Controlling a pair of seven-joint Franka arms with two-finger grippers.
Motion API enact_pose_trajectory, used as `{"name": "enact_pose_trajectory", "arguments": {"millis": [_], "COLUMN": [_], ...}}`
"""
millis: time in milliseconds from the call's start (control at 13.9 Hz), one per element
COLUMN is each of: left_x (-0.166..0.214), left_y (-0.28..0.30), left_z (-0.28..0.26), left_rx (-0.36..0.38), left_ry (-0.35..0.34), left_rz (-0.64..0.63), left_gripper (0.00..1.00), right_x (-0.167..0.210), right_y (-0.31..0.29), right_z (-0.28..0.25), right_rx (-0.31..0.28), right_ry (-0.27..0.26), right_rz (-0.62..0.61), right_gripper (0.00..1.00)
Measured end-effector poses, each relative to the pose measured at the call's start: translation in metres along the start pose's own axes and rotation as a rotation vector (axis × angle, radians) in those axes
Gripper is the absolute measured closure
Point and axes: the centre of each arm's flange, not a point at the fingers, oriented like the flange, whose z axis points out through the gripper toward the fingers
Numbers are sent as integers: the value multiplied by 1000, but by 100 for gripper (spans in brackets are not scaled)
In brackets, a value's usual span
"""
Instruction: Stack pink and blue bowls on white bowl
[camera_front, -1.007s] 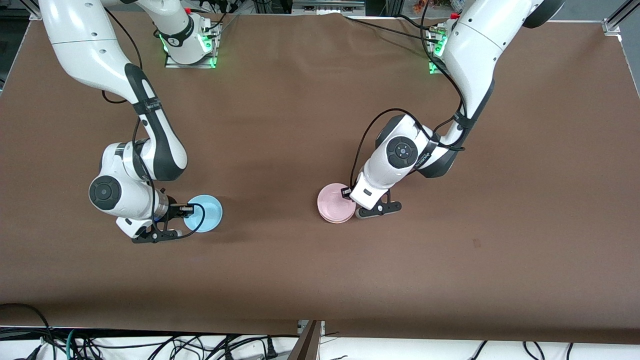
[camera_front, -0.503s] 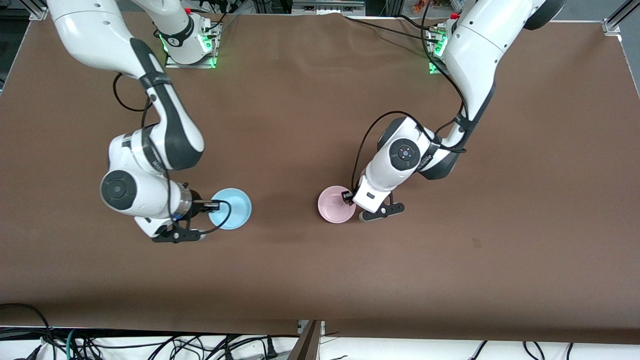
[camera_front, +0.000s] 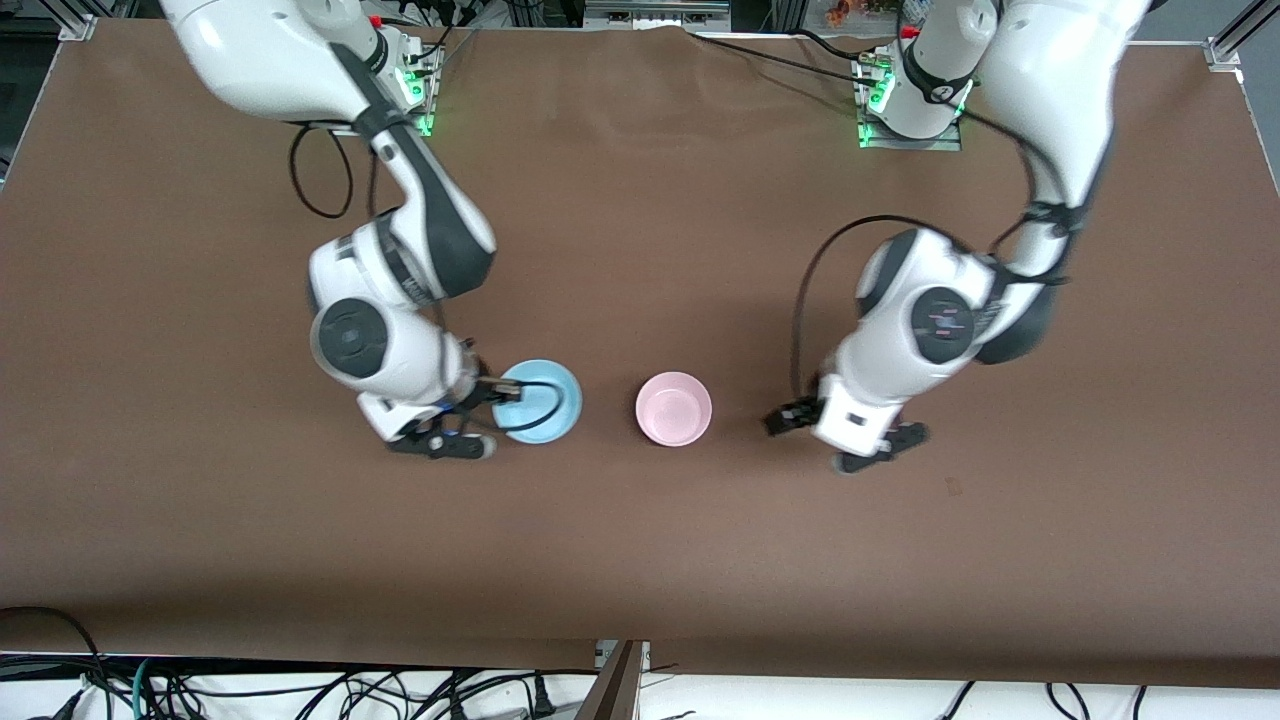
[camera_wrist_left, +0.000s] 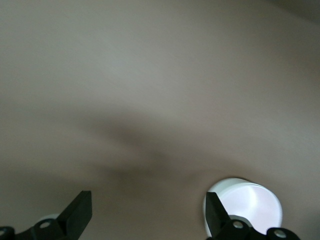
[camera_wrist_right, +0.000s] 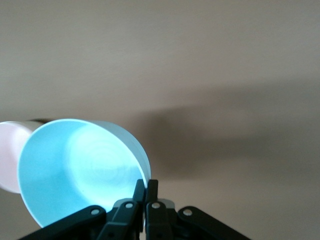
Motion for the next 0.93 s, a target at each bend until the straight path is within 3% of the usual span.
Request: {"name": "enact_pose_trajectory", "arguments": {"millis": [216,359,647,935], "left_x": [45,56,43,39], "left_y": [-88,-132,-162,-178], "left_z": [-71,-120,-219,-247], "left_rx": [64,94,140,169], "left_ry": [9,-8,-64,-83], "left_rz": [116,198,222,230], "left_gripper": [0,0,0,0], "right_x": [-33,-53,-67,-56], "right_y": [-72,-112,-140,-135], "right_z": [28,58,101,96], "right_rx": [50,94,145,154], "right_ry": [42,66,92,110], "right_rz": [103,166,198,211], "right_gripper": [97,97,97,97]}}
